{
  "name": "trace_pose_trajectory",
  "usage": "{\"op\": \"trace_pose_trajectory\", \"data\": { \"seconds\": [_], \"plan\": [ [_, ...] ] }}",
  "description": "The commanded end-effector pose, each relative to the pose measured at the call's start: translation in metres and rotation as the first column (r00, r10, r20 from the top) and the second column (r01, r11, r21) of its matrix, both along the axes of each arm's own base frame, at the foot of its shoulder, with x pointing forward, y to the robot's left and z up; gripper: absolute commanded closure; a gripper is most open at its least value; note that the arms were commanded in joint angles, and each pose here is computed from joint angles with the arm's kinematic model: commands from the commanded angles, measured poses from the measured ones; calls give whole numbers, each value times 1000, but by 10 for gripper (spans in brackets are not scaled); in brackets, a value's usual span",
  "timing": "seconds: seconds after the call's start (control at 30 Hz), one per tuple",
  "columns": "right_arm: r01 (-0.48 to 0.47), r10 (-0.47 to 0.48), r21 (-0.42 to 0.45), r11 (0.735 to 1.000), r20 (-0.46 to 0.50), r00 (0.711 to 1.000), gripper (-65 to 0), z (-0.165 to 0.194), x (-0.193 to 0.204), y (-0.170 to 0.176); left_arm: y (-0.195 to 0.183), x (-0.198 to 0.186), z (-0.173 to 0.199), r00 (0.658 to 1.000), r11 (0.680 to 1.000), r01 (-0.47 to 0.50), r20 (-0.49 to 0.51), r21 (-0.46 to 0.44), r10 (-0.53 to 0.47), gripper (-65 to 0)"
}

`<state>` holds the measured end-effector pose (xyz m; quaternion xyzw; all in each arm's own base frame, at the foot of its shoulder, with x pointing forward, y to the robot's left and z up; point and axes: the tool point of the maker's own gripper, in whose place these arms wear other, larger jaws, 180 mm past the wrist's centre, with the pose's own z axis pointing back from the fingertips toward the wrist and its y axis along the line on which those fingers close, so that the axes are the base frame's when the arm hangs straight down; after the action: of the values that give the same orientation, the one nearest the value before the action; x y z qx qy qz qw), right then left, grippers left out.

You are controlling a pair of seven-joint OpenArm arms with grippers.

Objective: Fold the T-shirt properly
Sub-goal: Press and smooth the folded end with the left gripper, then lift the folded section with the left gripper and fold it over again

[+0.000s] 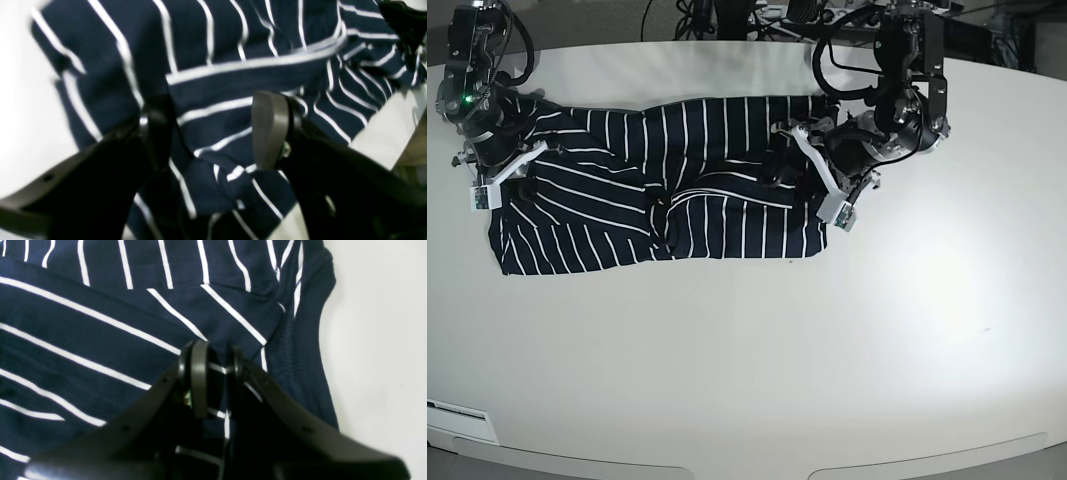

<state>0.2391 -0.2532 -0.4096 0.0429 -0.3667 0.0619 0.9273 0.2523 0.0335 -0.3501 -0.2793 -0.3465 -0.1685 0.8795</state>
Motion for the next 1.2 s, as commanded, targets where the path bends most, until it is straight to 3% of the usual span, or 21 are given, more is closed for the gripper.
{"op": "trace_pose_trajectory", "data": {
  "seconds": [0.0,0.1,0.23,0.3,0.47,0.63,0.73,0.9,0.93,1.07,1.1,1.17],
  "plan": [
    [-41,36,-26,999,-160,986,-138,-24,-29,2,-3,6,12,999,1000,2,44,-26,-1,-274],
    [-41,36,-26,999,-160,987,-138,-24,-29,2,-3,5,11,999,1000,2,41,-27,0,0],
    [-41,36,-26,999,-160,986,-138,-24,-29,2,-9,4,17,999,997,16,47,-72,-13,0],
    [-41,36,-26,999,-160,986,-138,-24,-29,2,-21,-2,28,994,987,88,78,-133,-78,0],
    [-41,36,-26,999,-160,986,-138,-24,-29,2,-54,-33,65,943,887,326,182,-326,-280,0],
    [-41,36,-26,999,-161,986,-138,-24,-29,2,-63,-55,78,914,811,405,162,-422,-372,0],
    [-41,36,-26,999,-160,986,-138,-24,-29,2,-64,-61,77,904,799,425,147,-427,-402,0],
    [-41,36,-26,999,-161,986,-138,-24,-29,2,-63,-61,73,905,808,422,138,-411,-403,0],
    [-41,36,-26,999,-161,986,-138,-24,-29,2,-64,-61,73,905,807,421,139,-413,-401,-25],
    [-41,36,-26,999,-161,986,-138,-24,-29,2,-65,-61,81,905,787,422,159,-450,-395,-302],
    [-41,37,-26,999,-161,986,-138,-24,-29,2,-66,-61,85,904,776,424,166,-467,-394,-345],
    [-41,36,-26,999,-161,986,-138,-24,-29,2,-67,-62,89,903,764,425,174,-484,-392,-362]
  ]
}}
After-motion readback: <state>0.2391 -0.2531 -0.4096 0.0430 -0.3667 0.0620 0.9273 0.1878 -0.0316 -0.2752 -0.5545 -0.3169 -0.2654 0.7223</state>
